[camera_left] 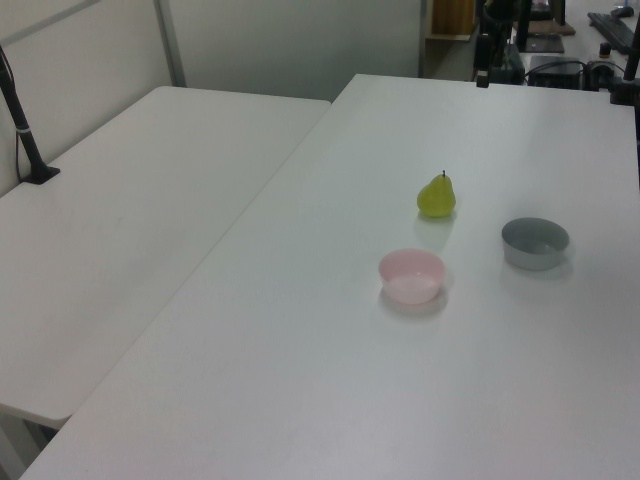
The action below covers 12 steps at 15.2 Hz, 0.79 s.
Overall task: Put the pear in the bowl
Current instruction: 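Move the open gripper over the yellow-green pear and descend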
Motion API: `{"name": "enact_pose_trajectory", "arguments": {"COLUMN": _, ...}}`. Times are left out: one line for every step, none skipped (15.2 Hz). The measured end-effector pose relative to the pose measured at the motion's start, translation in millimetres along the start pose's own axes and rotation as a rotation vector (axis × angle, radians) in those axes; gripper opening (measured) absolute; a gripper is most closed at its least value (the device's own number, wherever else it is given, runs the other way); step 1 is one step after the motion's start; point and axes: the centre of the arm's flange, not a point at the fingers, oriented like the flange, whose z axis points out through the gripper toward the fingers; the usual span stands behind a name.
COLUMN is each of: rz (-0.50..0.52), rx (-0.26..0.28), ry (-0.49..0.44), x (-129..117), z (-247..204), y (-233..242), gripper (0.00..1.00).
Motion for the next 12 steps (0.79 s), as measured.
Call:
{"name": "enact_pose_trajectory", "arguments": {"rz": 0.0, "rx": 0.0, "ry": 0.0, "x": 0.0, "z": 0.1, "y": 0.0, "gripper": 1.0}}
{"name": "enact_pose_trajectory", "arguments": {"rz": -0.001, "rx": 0.001, "ry": -0.01, "x": -0.8, "z": 1.8, "y": -0.5, "gripper": 1.0}}
{"name": "enact_pose_trajectory", "arguments": {"rz": -0.003, "rx": 0.002, "ry": -0.025, "x": -1.6, "z": 5.6, "y": -1.8, "gripper": 1.0}}
{"name": "enact_pose_trajectory", "arguments": {"rz": -0.005, "rx": 0.003, "ry": -0.038, "x": -0.5, "z": 11.5, "y": -3.0, "gripper": 1.0}}
{"name": "enact_pose_trajectory", "arguments": {"rz": -0.006, "rx": 0.004, "ry": -0.046, "x": 0.8, "z": 15.9, "y": -3.4, "gripper": 1.0}}
{"name": "enact_pose_trajectory", "arguments": {"rz": -0.007, "rx": 0.004, "ry": -0.055, "x": 2.6, "z": 20.8, "y": -3.7, "gripper": 1.0}}
{"name": "enact_pose_trajectory", "arguments": {"rz": -0.008, "rx": 0.005, "ry": -0.059, "x": 3.5, "z": 23.4, "y": -4.1, "gripper": 1.0}}
{"name": "enact_pose_trajectory", "arguments": {"rz": -0.01, "rx": 0.005, "ry": -0.062, "x": 4.2, "z": 25.0, "y": -5.3, "gripper": 1.0}}
{"name": "enact_pose_trajectory", "arguments": {"rz": -0.015, "rx": 0.005, "ry": -0.061, "x": 4.5, "z": 24.7, "y": -8.1, "gripper": 1.0}}
{"name": "enact_pose_trajectory", "arguments": {"rz": -0.022, "rx": 0.005, "ry": -0.063, "x": 5.3, "z": 25.7, "y": -12.2, "gripper": 1.0}}
{"name": "enact_pose_trajectory", "arguments": {"rz": -0.028, "rx": 0.006, "ry": -0.068, "x": 6.5, "z": 28.5, "y": -15.3, "gripper": 1.0}}
{"name": "enact_pose_trajectory", "arguments": {"rz": -0.04, "rx": 0.006, "ry": -0.077, "x": 9.8, "z": 34.1, "y": -22.0, "gripper": 1.0}}
